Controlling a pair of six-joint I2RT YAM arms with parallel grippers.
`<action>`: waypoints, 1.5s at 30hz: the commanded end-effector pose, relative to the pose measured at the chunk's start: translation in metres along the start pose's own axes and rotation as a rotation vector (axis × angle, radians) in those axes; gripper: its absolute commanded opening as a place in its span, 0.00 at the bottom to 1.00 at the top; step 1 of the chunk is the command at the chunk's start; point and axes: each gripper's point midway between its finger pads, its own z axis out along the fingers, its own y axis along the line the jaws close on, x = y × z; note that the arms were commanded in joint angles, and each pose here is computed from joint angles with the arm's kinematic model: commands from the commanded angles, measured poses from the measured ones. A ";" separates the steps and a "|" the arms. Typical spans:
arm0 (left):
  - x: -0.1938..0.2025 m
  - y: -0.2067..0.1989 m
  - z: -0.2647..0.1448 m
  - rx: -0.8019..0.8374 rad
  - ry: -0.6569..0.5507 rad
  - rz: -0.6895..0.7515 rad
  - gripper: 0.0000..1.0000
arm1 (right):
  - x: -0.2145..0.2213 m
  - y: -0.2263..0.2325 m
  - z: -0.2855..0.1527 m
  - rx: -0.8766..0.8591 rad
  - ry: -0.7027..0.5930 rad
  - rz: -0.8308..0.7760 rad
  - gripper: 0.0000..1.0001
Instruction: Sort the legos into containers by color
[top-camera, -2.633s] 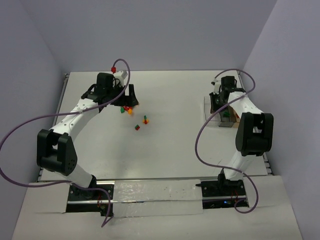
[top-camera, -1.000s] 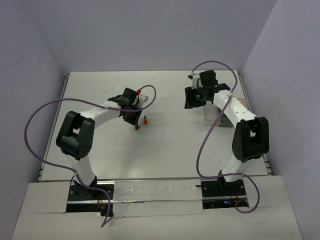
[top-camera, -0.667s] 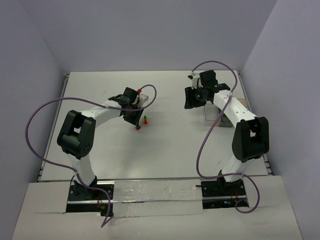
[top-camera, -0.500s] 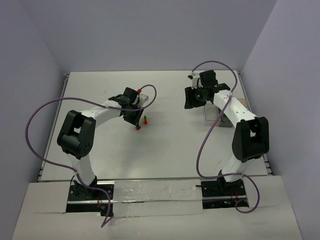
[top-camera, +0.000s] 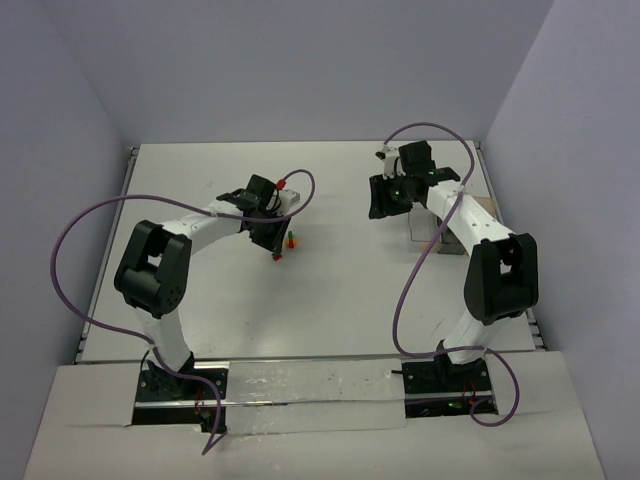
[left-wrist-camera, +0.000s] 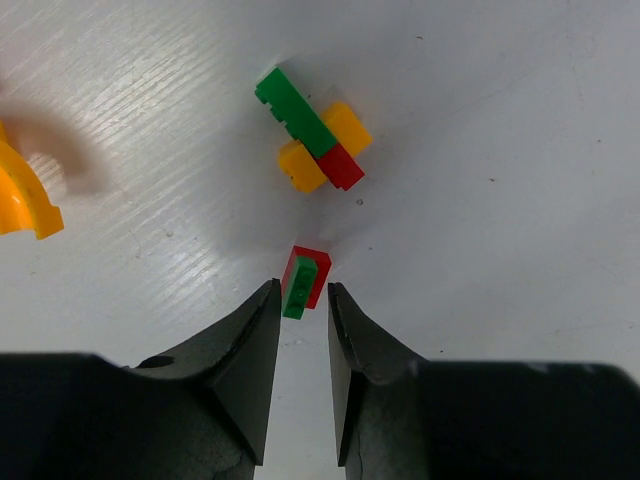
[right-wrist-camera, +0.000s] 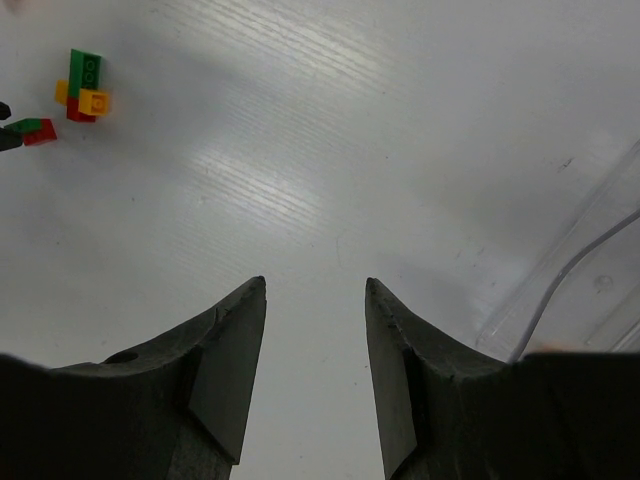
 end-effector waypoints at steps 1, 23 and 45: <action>-0.017 -0.009 -0.011 0.042 -0.050 0.036 0.35 | -0.009 0.002 -0.007 -0.006 -0.049 -0.015 0.52; -0.006 0.002 0.005 0.006 0.009 0.056 0.33 | -0.008 0.001 -0.006 -0.003 -0.045 -0.016 0.52; -0.079 -0.063 -0.084 0.443 -0.232 -0.163 0.00 | -0.035 0.065 -0.033 -0.332 -0.163 0.005 0.52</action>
